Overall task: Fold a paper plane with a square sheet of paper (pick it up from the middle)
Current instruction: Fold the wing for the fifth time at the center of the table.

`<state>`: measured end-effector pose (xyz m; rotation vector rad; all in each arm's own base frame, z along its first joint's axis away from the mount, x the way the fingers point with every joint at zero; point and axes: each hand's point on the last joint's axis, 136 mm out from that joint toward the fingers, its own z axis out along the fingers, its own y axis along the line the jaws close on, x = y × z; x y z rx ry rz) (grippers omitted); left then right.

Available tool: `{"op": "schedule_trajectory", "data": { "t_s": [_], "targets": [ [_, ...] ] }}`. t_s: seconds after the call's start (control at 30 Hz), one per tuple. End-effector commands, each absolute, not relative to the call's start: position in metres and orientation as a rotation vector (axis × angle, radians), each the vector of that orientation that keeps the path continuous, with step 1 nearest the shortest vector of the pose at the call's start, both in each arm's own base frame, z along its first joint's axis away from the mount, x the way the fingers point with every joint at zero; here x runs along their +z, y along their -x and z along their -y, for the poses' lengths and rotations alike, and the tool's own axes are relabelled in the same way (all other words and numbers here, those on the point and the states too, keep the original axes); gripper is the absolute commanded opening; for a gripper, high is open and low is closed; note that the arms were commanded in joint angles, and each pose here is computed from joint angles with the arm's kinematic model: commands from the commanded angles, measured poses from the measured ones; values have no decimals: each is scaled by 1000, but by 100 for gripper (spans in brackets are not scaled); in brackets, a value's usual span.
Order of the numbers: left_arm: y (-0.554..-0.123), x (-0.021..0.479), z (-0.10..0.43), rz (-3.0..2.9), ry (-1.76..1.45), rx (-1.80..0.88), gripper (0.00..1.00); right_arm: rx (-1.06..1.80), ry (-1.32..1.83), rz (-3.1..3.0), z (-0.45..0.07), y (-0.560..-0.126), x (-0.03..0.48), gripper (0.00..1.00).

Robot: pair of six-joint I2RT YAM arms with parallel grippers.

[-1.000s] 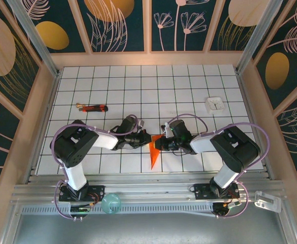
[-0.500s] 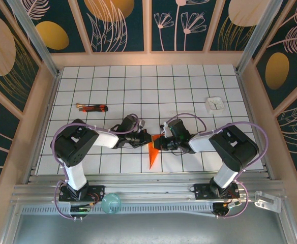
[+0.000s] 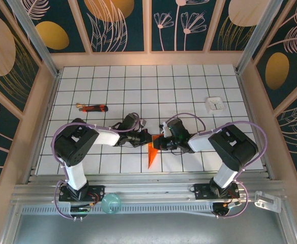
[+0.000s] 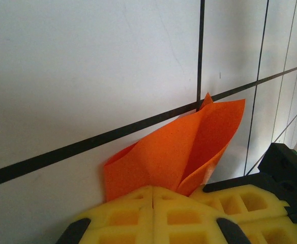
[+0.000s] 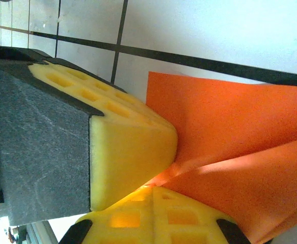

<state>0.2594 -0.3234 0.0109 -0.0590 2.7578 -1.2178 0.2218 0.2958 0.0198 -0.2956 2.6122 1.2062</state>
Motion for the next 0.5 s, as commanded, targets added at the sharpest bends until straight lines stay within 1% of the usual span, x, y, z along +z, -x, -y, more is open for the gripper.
{"op": "schedule_trajectory", "data": {
  "t_s": [0.0, 0.47],
  "targets": [
    [-255, -42, 297, -2868, 60, -911, 0, 1180, 301, -2659, -296, -217, 11, 0],
    [-259, -36, 300, -2856, 47, -910, 0, 1205, 317, -2639, -299, -216, 15, 0]
  ]
}}
